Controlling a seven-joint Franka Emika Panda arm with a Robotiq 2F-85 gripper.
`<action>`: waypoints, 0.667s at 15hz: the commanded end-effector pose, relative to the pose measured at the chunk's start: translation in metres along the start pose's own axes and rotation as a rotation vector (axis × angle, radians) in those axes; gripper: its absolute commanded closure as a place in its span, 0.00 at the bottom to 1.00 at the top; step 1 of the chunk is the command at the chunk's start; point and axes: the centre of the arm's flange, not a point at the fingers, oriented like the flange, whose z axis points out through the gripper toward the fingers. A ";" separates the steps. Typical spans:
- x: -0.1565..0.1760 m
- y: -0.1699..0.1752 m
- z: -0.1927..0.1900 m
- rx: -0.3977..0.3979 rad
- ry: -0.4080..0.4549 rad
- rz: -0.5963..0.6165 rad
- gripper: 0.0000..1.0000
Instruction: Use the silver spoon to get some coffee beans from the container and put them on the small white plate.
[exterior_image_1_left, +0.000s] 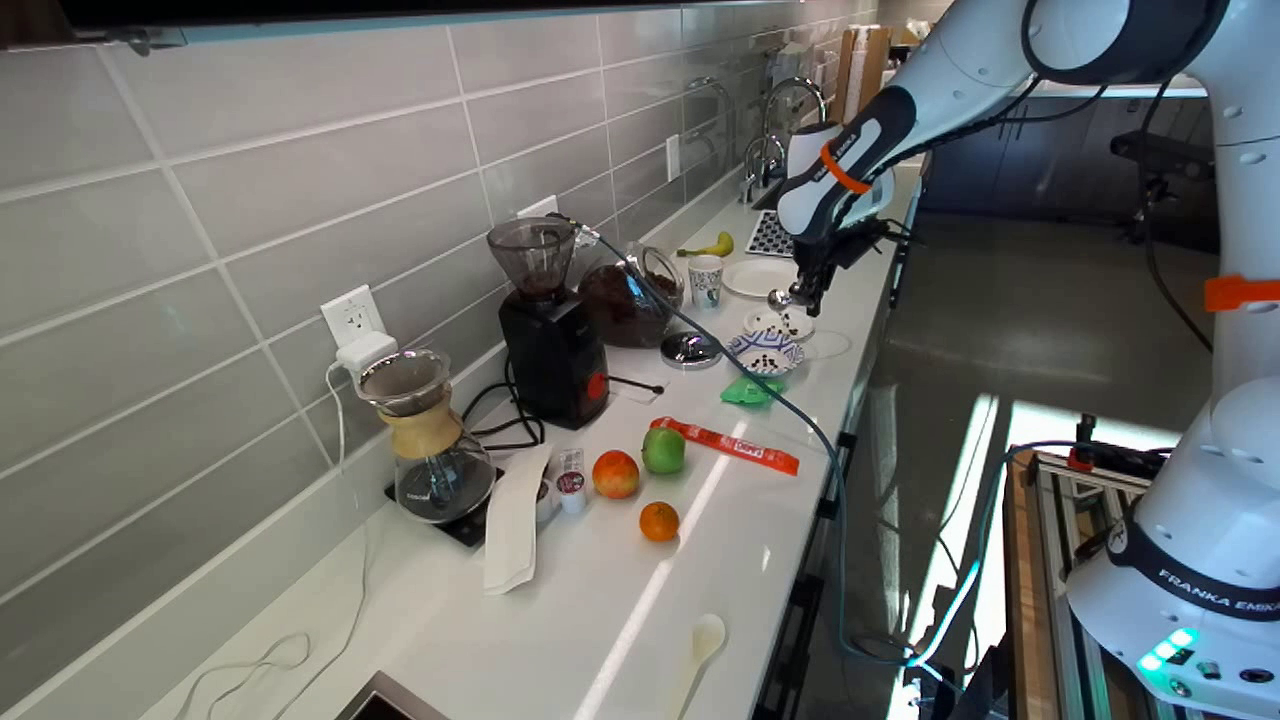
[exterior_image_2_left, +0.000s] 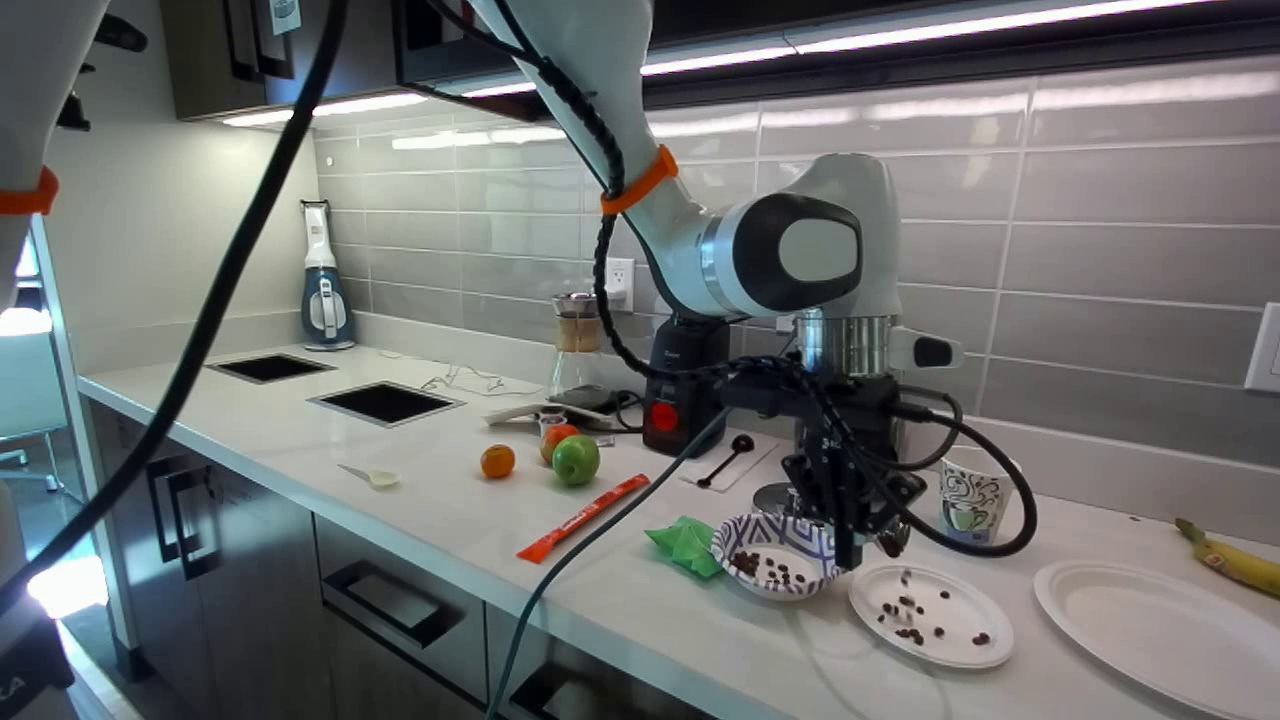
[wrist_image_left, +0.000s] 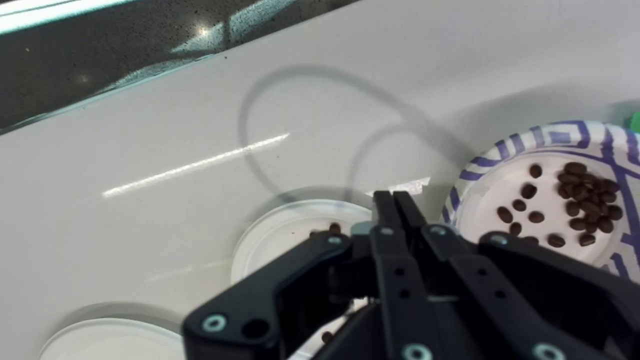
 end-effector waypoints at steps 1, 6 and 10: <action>0.005 0.011 0.005 0.066 0.030 0.006 0.99; 0.003 0.019 0.007 0.134 0.059 0.030 0.99; 0.001 0.026 0.007 0.208 0.093 0.050 0.99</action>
